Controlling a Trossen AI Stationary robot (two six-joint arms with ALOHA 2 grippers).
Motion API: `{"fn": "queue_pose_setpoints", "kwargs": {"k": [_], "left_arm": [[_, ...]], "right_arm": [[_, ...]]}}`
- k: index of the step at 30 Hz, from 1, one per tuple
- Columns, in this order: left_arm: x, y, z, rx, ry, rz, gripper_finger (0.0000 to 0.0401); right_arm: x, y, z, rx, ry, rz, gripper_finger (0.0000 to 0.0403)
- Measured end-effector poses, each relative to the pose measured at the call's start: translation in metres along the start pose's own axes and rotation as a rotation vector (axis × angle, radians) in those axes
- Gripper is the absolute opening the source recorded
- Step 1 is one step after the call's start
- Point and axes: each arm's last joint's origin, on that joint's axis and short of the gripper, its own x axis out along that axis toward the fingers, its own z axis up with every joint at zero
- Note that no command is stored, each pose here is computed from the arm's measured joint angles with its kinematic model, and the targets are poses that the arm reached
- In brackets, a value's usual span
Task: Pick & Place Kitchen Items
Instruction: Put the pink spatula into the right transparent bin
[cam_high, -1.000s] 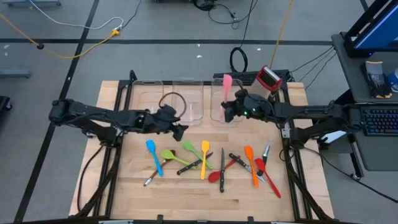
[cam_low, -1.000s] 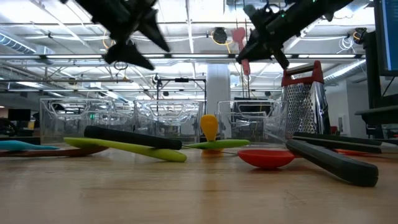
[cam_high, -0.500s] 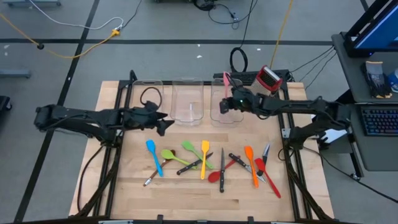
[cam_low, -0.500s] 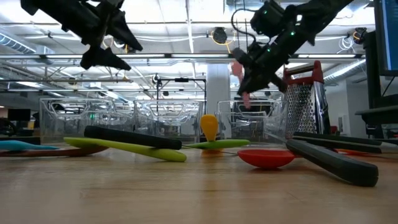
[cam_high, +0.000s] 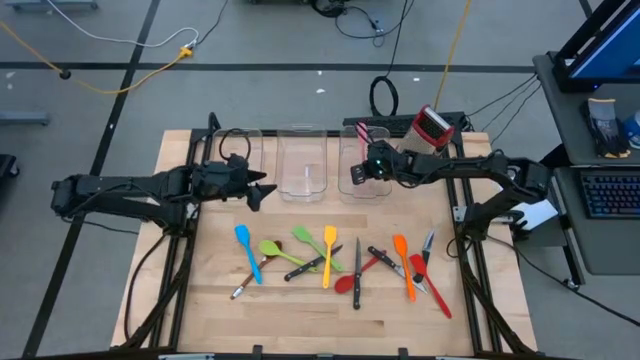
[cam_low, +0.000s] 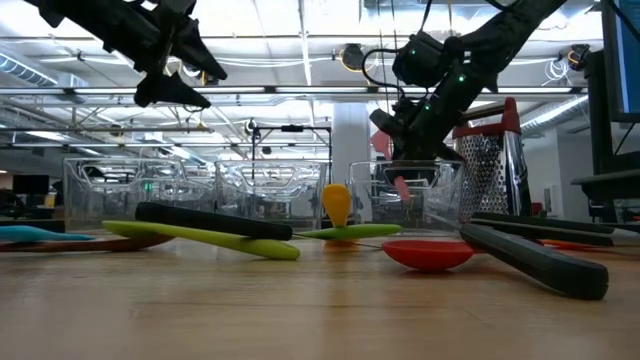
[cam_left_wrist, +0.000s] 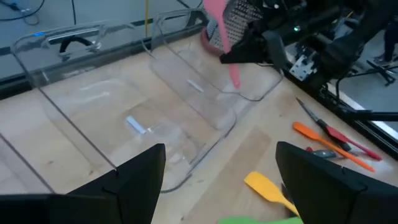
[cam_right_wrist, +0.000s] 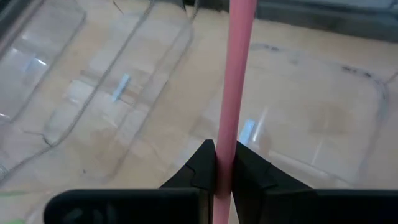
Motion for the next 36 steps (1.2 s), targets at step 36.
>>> {"fn": "queue_pose_setpoints", "kwargs": {"k": [36], "left_arm": [[0.003, 0.011, 0.006, 0.027, 0.027, -0.028, 0.0310]], "right_arm": [[0.009, -0.013, -0.016, 0.046, 0.173, -0.097, 0.0040]]}}
